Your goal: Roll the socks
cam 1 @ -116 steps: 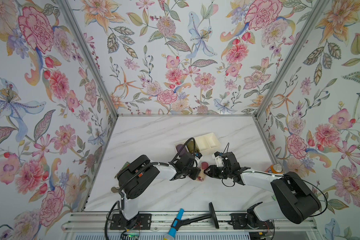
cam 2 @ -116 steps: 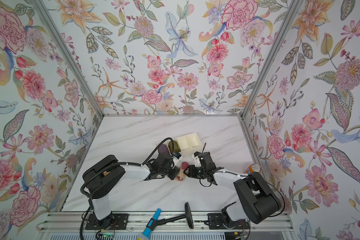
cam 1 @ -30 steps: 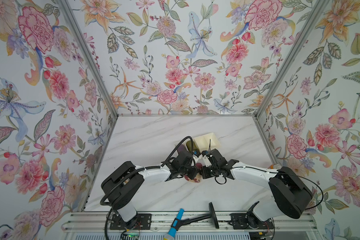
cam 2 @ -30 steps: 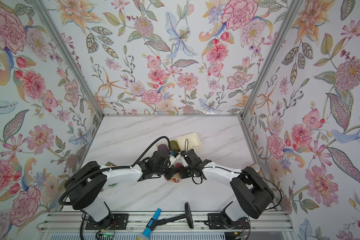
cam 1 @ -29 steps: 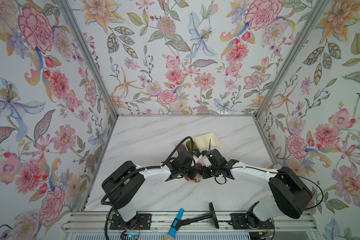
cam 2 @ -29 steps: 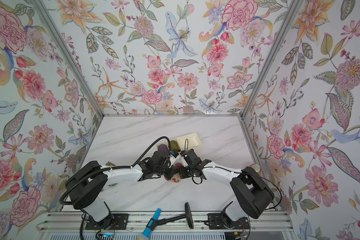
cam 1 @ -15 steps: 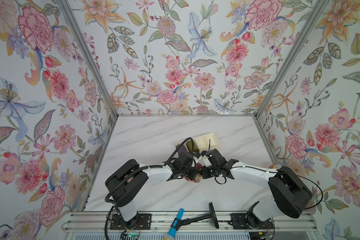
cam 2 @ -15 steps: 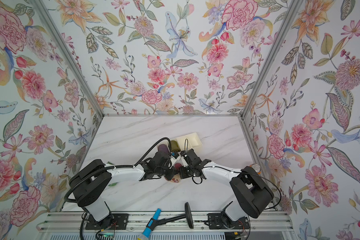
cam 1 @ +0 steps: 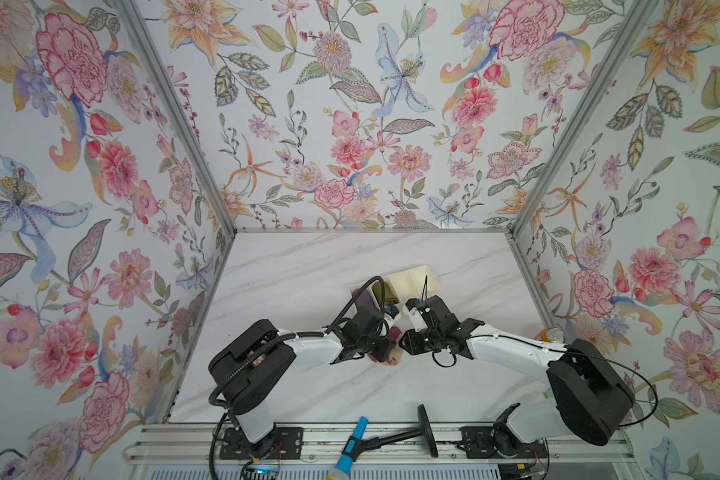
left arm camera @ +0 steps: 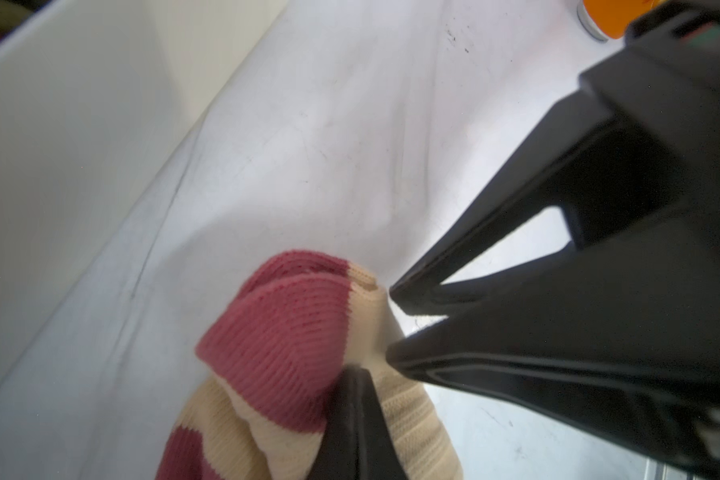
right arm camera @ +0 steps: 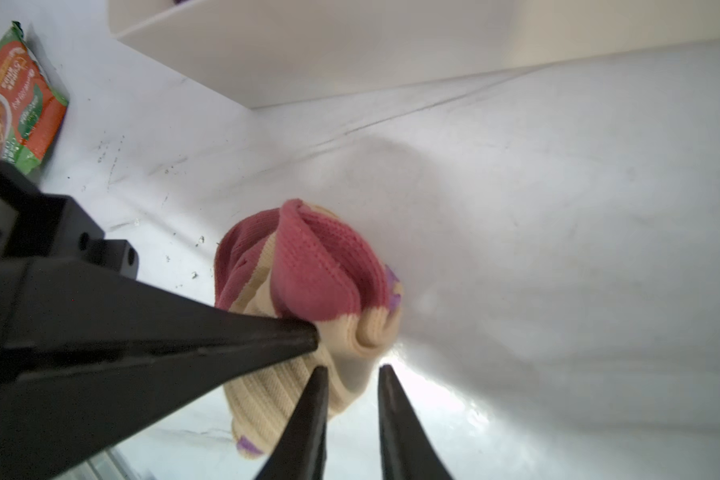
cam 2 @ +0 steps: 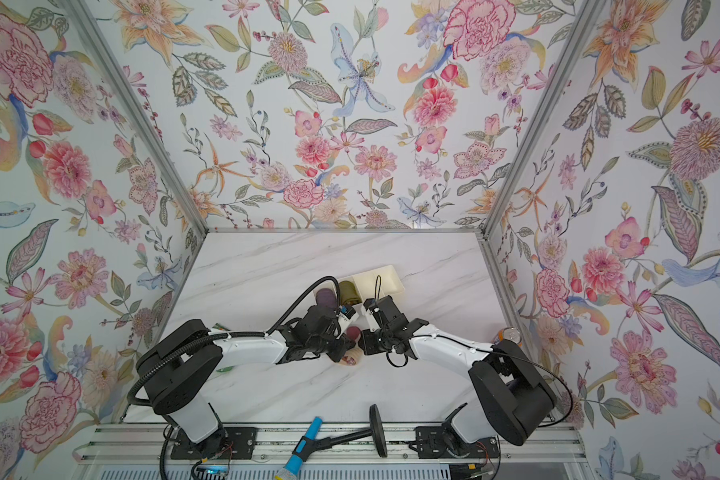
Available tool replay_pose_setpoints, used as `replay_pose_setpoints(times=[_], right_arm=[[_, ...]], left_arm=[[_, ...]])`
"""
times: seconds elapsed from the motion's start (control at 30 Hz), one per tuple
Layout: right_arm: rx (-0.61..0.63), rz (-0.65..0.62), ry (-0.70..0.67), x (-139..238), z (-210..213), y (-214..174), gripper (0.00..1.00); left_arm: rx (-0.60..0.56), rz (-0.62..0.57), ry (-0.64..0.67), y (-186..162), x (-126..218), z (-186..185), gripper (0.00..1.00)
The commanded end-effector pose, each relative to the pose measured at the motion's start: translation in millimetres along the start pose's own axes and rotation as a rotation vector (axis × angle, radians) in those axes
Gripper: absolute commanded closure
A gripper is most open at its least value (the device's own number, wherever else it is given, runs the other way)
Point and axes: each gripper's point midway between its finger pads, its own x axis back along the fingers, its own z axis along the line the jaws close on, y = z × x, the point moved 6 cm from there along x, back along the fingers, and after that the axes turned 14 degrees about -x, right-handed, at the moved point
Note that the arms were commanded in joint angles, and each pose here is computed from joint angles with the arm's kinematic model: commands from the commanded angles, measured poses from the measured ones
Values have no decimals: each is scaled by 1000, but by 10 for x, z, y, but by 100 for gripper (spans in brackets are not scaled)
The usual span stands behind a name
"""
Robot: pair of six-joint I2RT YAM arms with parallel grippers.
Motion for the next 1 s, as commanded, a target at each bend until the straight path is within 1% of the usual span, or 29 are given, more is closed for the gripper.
replay_pose_setpoints(times=[0.0, 0.1, 0.3, 0.43, 0.63, 0.83, 0.97], right_arm=[[-24, -12, 24, 75, -34, -22, 72], [-38, -14, 16, 86, -72, -59, 70], [-81, 5, -39, 2, -180, -111, 70], [-96, 10, -65, -63, -211, -105, 71], [-79, 15, -81, -162, -149, -99, 71], [-58, 22, -80, -268, -59, -95, 71], [-49, 27, -80, -325, -17, -96, 71]], left_arm=[[3, 77, 45, -283, 14, 77, 100], [-2, 50, 46, -310, 31, 84, 100], [-9, 13, 46, -367, 60, 95, 100], [10, -18, 41, -399, 87, 120, 100], [25, -21, 41, -462, 86, 150, 100], [47, -58, 22, -506, 102, 175, 100], [62, -59, 14, -559, 88, 195, 100]])
